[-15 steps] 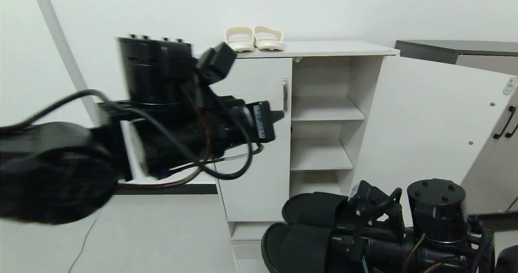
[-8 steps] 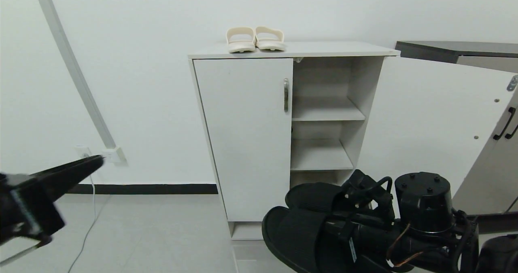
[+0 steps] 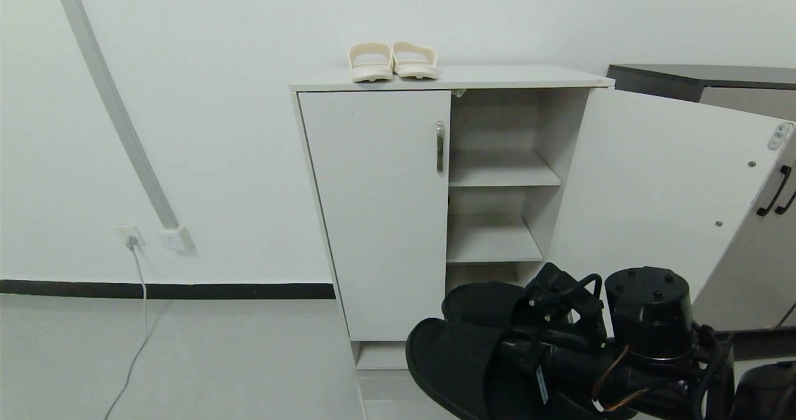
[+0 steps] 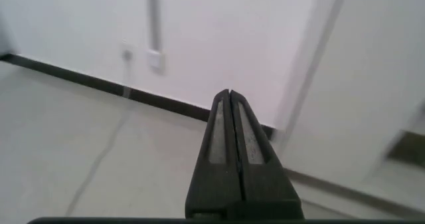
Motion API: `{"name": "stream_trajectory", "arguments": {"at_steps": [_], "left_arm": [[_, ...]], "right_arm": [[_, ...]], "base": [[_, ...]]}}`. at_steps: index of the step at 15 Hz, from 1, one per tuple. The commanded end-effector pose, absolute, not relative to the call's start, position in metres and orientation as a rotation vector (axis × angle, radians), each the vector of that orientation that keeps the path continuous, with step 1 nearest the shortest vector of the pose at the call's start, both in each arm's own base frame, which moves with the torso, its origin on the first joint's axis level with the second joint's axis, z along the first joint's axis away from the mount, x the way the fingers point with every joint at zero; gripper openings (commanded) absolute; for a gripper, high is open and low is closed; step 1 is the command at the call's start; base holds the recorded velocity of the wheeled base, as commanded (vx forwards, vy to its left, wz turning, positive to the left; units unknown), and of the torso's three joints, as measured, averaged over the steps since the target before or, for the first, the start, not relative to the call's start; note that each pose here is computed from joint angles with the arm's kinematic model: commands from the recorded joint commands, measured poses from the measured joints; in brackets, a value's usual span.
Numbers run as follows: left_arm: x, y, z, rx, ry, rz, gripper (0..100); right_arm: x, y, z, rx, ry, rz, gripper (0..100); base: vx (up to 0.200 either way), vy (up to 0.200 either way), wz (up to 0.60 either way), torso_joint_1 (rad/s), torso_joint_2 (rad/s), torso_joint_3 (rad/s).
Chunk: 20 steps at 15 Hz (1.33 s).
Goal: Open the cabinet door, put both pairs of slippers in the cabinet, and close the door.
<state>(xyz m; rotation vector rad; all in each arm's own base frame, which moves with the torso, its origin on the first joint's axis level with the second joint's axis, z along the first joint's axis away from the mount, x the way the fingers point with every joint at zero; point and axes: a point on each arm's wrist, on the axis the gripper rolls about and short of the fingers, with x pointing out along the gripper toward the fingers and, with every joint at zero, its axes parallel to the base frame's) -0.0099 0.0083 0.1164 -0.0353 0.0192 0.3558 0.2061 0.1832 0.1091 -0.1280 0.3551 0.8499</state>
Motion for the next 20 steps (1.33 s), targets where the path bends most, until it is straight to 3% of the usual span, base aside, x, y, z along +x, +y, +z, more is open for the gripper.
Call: {"name": "stream_trajectory", "arguments": {"at_steps": [1,2,5,7,11,14,20], "left_arm": [[-0.018,0.007,0.089,-0.011,-0.028,0.42,0],[-0.018,0.006,0.086,-0.012,-0.013,0.37,0],[-0.023,0.001,0.075,0.002,0.009,0.032,0],[-0.023,0.0,0.076,0.006,0.0,-0.021,0],[-0.023,0.0,0.076,0.009,0.001,-0.021,0],[-0.023,0.0,0.075,0.011,0.001,-0.023,0],[-0.023,0.0,0.076,0.009,0.0,-0.021,0]], "right_arm": [[0.207,0.183,0.108,-0.133,0.356,0.841,0],[0.207,0.183,0.108,-0.134,0.355,0.84,0],[0.206,0.184,0.109,-0.135,0.354,0.84,0],[0.207,0.184,0.11,-0.14,0.343,0.814,0],[0.211,0.194,0.105,-0.152,0.346,0.661,0],[0.23,0.227,0.1,-0.006,0.29,0.45,0],[0.276,0.267,0.072,-0.025,0.203,0.045,0]], "base": [[0.0,0.0,0.0,0.0,0.0,0.0],[0.0,0.0,0.0,0.0,0.0,0.0],[0.0,0.0,0.0,0.0,0.0,0.0],[0.0,0.0,0.0,0.0,0.0,0.0],[0.0,0.0,0.0,0.0,0.0,0.0],[0.0,0.0,0.0,0.0,0.0,0.0],[0.0,0.0,0.0,0.0,0.0,0.0]]}}
